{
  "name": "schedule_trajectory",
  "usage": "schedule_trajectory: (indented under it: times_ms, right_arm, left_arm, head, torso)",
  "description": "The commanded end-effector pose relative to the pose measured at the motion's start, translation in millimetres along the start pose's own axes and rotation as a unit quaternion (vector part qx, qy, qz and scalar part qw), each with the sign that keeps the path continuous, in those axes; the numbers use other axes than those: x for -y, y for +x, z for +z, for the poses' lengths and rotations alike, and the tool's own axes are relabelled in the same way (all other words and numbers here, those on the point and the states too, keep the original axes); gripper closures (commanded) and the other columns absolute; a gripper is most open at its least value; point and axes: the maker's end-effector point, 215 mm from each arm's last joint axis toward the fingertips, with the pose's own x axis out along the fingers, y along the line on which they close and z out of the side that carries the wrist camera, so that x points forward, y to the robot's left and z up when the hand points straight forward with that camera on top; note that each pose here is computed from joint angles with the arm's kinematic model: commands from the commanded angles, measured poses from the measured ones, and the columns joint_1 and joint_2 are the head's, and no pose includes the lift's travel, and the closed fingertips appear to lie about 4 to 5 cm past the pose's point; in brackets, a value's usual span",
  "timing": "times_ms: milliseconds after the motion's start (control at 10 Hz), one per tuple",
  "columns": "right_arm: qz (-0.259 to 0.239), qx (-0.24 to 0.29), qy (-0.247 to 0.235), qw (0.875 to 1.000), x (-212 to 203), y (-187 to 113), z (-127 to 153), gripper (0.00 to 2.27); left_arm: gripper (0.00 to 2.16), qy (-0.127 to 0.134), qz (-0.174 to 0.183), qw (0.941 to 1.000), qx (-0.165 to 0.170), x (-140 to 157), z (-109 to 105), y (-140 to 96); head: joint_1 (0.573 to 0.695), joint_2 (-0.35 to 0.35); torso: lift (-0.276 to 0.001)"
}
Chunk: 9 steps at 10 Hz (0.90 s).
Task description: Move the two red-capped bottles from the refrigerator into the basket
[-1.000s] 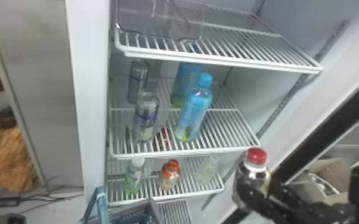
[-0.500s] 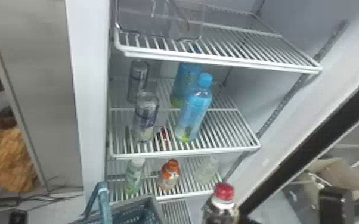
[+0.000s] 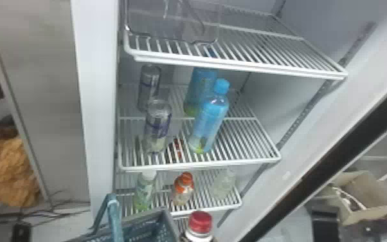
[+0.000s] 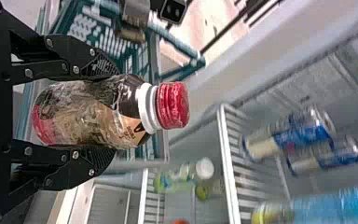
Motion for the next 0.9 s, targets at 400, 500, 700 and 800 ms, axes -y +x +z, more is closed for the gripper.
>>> schedule_trajectory:
  times_ms: [400, 500, 700, 800]
  right_arm:
    - [0.007, -0.029, 0.011, 0.999, 2.2, 9.4, -15.2, 0.24]
    - [0.006, -0.03, 0.014, 0.999, 4.5, 10.8, -16.2, 0.12]
    - [0.011, -0.027, 0.017, 0.999, 4.8, 13.2, -16.1, 0.14]
    - [0.003, -0.012, 0.009, 1.0, 10.5, 11.1, -7.7, 0.14]
  left_arm:
    - [1.2, 0.004, 0.0, 1.0, 0.002, 1.1, 2.7, -0.5]
    - [1.2, 0.006, -0.001, 1.0, 0.0, 1.8, 3.9, 0.6]
    - [1.2, 0.009, -0.003, 1.0, 0.001, 2.7, 5.2, 1.7]
    - [1.2, 0.008, -0.003, 1.0, 0.001, 2.3, 4.3, 1.4]
  head:
    - [0.695, -0.35]
    - [0.695, -0.35]
    - [0.695, -0.35]
    - [0.695, -0.35]
  torso:
    - [0.0]
    - [0.0]
    - [0.0]
    - [0.0]
